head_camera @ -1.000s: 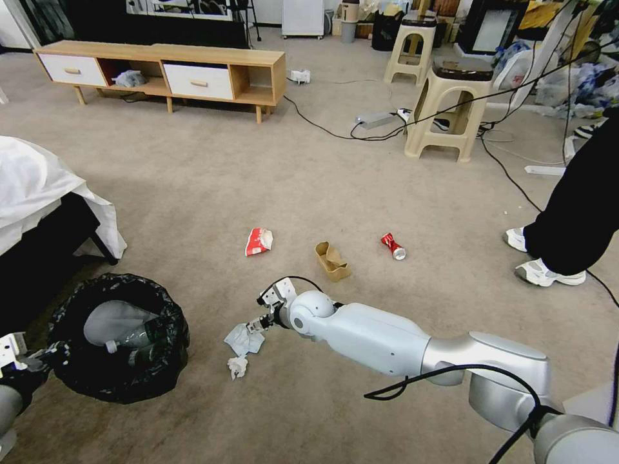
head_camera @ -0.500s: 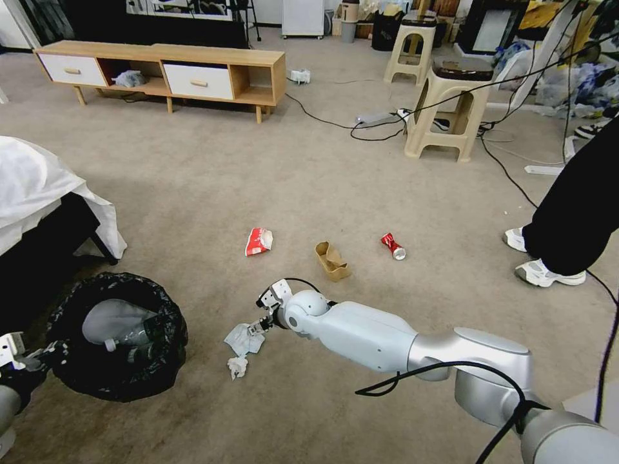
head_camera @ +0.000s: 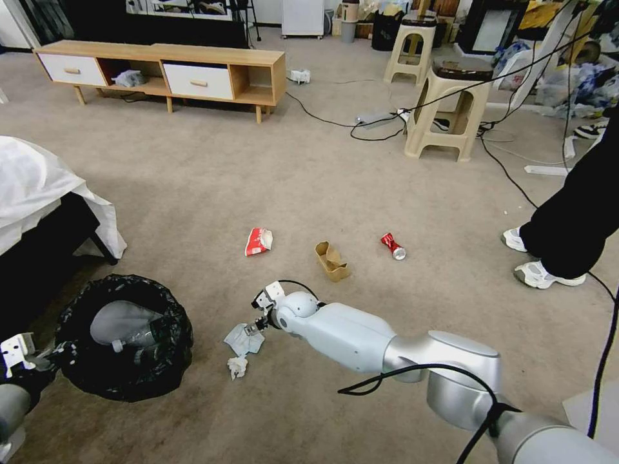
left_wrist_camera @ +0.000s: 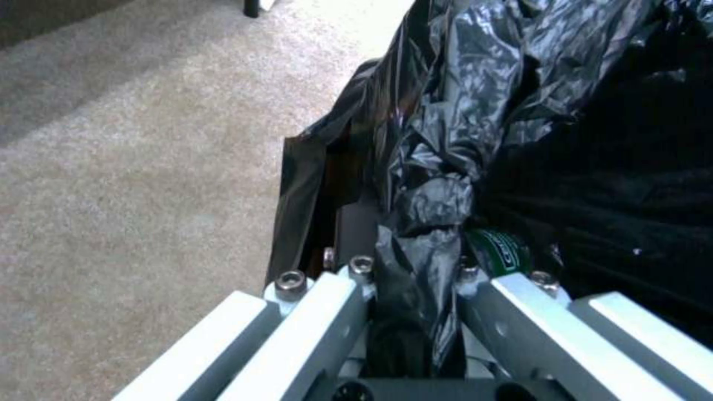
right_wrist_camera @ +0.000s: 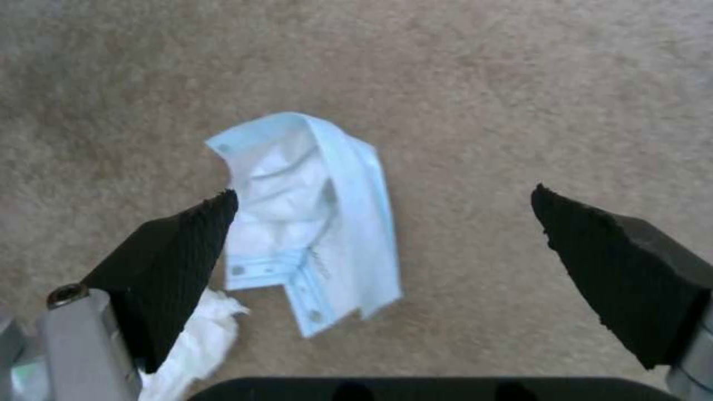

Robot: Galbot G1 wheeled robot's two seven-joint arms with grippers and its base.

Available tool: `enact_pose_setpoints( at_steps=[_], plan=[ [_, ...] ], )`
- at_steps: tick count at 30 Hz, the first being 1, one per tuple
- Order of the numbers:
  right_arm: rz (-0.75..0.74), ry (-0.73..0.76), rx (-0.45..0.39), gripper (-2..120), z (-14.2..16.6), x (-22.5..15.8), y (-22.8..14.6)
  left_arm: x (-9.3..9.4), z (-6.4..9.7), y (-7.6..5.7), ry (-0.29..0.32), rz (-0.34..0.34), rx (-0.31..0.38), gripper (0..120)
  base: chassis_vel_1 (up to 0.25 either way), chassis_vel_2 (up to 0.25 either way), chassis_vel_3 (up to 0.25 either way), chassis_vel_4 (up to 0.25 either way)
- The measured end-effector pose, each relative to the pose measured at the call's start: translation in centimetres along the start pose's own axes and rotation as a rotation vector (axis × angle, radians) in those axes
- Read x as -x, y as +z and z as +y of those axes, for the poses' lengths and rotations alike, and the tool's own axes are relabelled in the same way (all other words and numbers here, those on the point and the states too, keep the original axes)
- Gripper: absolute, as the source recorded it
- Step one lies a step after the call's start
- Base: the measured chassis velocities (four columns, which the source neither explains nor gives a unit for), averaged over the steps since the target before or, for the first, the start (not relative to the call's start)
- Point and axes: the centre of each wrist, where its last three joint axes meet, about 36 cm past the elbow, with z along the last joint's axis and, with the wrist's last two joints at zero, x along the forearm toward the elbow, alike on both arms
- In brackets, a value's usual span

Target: Pick up the trash bin, then pick up the garbage from the floor and place it into the trash bin.

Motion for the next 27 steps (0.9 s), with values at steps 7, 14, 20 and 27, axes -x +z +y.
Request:
enact_pose_setpoints(
  at_steps=[7,14,20,27],
  plan=[
    [0.010,0.010,0.002,100,-0.3,0.6,0.5,0.3,0.0,0.4,0.003,0.007,-0.001,1,0.000,0.000,0.000,0.000],
    [0.036,0.044,0.014,100,-1.9,1.4,2.1,0.4,0.1,0.9,0.005,0.012,-0.003,1,0.000,0.000,0.000,0.000],
    [0.046,0.054,0.015,100,-2.3,1.6,2.6,0.4,0.0,1.1,0.006,0.011,-0.005,1,0.000,0.000,0.000,0.000],
    [0.048,0.055,0.015,100,-2.3,1.7,2.8,0.4,0.1,1.2,0.008,0.007,-0.005,1,0.000,0.000,0.000,0.000]
  ],
)
